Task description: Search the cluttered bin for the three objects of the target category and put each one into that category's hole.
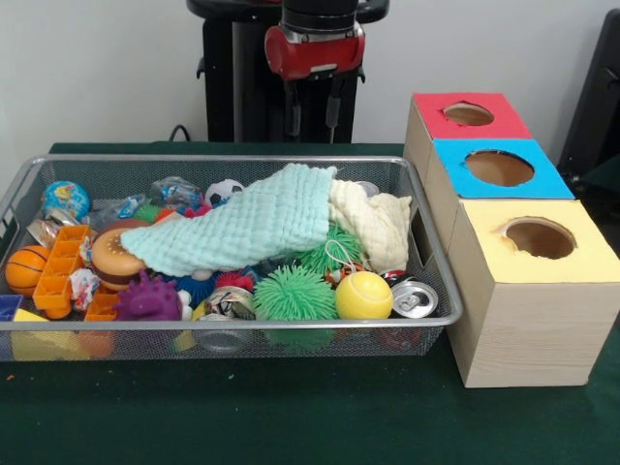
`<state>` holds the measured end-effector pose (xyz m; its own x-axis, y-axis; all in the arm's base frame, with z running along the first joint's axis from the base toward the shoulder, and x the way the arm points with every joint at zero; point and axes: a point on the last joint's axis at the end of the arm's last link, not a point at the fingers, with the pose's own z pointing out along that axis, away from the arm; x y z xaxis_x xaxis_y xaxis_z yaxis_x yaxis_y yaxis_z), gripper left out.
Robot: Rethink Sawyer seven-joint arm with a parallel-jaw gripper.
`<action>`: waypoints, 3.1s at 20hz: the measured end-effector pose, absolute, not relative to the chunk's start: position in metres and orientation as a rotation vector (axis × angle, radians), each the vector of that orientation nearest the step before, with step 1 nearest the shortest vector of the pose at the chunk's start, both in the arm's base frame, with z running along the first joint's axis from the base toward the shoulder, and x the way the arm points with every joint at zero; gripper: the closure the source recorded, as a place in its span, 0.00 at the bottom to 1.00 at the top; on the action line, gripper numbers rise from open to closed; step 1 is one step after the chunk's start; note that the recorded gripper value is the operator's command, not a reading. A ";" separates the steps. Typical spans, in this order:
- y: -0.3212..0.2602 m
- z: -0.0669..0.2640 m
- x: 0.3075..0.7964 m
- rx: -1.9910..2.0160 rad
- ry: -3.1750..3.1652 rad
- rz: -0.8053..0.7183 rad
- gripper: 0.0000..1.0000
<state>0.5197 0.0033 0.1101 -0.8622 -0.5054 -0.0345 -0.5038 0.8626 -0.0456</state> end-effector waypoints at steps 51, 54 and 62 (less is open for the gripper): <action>-0.204 0.037 0.643 -0.461 2.967 -0.034 0.00; -0.217 0.035 0.644 -0.443 2.967 -0.037 0.00; -0.250 0.021 0.637 -0.446 2.977 -0.082 0.00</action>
<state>0.6372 -0.2504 0.0208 -0.9478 -0.2954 -0.1199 -0.2883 0.9548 -0.0730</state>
